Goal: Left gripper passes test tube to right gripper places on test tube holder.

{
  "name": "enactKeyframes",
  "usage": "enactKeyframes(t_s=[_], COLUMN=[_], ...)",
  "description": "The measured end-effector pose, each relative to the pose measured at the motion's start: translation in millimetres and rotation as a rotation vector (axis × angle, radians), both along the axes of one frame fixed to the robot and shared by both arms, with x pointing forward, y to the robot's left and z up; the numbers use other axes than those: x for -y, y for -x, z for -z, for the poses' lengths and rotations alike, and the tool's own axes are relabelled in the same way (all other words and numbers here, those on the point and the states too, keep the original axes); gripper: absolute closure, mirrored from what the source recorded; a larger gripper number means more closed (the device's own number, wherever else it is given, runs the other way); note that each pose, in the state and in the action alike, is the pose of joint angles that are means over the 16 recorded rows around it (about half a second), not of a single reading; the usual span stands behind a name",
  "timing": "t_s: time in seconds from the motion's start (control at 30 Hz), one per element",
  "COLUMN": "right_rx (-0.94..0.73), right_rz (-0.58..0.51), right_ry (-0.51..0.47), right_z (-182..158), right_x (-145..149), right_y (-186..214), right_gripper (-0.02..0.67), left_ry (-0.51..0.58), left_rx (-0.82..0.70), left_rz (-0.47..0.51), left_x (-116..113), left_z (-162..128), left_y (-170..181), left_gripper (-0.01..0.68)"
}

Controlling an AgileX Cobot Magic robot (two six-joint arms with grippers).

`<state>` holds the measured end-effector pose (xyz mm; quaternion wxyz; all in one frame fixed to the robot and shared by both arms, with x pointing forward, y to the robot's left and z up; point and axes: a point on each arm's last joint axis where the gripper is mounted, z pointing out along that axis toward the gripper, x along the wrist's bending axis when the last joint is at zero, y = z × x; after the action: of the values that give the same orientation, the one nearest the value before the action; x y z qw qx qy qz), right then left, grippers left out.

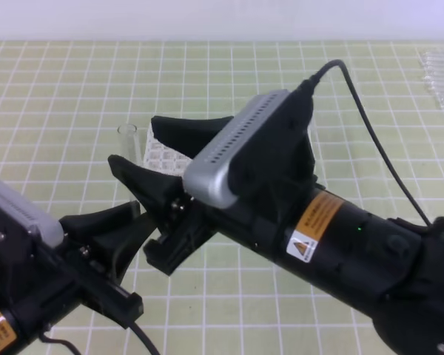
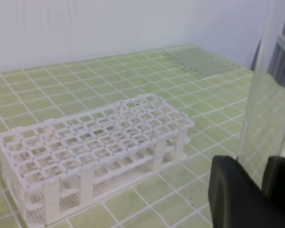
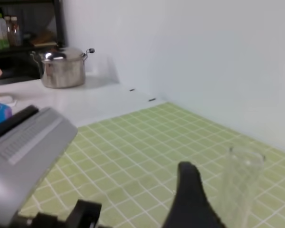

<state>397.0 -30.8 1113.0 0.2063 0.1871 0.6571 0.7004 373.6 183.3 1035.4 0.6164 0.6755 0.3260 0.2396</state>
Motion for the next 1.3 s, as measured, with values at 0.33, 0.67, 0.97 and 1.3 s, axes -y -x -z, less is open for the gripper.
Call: enactKeyframes(t_s=[0.33,0.67,0.97,1.3], right_rx=[-0.028,-0.044,-0.042,-0.037], right_rz=[0.024,0.046,0.045,0.032], right_ry=[-0.012,-0.027,-0.036,-0.029], right_z=[7,10,9,10], right_x=[-9,-12,-12,-13], right_y=[-10,-17,-17,-16], right_gripper=[0.248,0.248,0.261,0.352], left_ry=[0.005,0.021,0.031,0.043], left_rx=[-0.004,0.002,0.019,0.035], left_rz=[0.002,0.012,0.048,0.081], left_x=[0,1,4,6], left_z=[0,-1,-3,-5], left_y=[0,1,3,5], left_gripper=[0.618,0.618,0.606,0.637])
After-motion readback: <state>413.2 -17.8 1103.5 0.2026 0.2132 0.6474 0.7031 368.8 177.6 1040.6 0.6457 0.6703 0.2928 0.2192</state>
